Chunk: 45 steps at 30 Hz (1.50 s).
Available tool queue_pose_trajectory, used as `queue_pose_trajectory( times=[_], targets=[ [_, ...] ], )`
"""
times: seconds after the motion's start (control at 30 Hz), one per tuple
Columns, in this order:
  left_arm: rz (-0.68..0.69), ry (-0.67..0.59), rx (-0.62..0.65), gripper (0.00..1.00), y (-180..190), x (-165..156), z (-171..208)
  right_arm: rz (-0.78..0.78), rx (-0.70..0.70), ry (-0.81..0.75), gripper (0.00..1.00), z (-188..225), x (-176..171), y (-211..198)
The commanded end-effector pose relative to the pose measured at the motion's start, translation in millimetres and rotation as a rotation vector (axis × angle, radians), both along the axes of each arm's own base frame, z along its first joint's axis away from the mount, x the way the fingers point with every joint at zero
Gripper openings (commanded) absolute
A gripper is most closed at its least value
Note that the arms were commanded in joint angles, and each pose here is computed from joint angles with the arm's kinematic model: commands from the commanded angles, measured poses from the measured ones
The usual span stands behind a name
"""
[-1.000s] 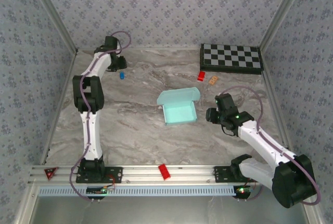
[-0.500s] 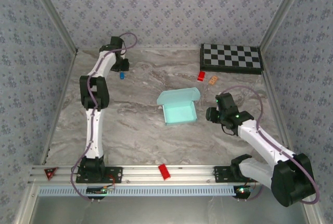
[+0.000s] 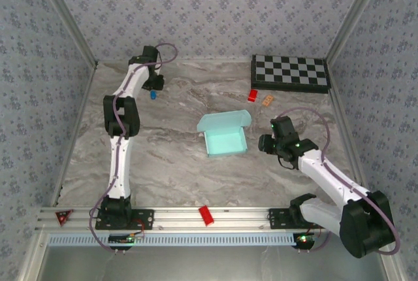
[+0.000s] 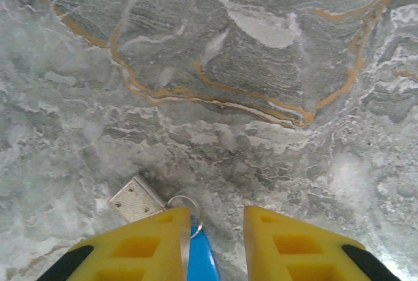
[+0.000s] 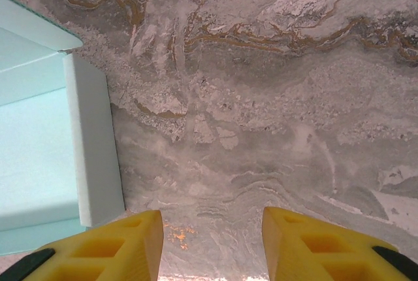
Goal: Fold the paper box
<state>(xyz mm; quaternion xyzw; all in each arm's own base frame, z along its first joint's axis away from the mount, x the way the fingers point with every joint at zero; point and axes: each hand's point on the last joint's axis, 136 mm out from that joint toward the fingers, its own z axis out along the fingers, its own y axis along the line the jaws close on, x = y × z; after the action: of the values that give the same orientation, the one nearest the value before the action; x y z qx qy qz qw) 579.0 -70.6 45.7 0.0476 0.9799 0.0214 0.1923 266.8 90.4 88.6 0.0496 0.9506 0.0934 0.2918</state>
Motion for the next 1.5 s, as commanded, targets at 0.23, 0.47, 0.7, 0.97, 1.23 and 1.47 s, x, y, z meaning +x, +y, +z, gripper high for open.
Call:
queue_pose_trajectory(
  times=[0.23, 0.47, 0.7, 0.97, 1.23, 1.47],
  targets=[
    [-0.03, 0.026, 0.074, 0.27, 3.9, -1.6, -9.6, -0.008, 0.016, 0.024, 0.45, -4.7, 0.6, 1.6],
    [-0.042, 0.035, 0.086, 0.27, 4.1, -0.7, -16.4, -0.009, 0.013, 0.032, 0.46, -6.2, -0.8, 0.9],
    [-0.039, 0.032, 0.105, 0.22, 6.4, 0.5, -17.6, -0.007, 0.016, 0.035, 0.45, -6.4, -0.5, 1.8],
    [-0.036, 0.042, 0.105, 0.17, 7.6, -2.1, -18.3, -0.002, 0.021, 0.045, 0.45, -8.1, -2.0, 3.3],
    [-0.039, 0.053, 0.103, 0.03, 4.4, -6.3, -17.4, -0.002, 0.02, 0.053, 0.46, -8.9, -4.5, 2.5],
    [-0.028, 0.02, 0.08, 0.0, -3.5, -15.8, 11.8, -0.001, 0.023, 0.047, 0.45, -6.6, -5.2, 2.5]
  ],
)
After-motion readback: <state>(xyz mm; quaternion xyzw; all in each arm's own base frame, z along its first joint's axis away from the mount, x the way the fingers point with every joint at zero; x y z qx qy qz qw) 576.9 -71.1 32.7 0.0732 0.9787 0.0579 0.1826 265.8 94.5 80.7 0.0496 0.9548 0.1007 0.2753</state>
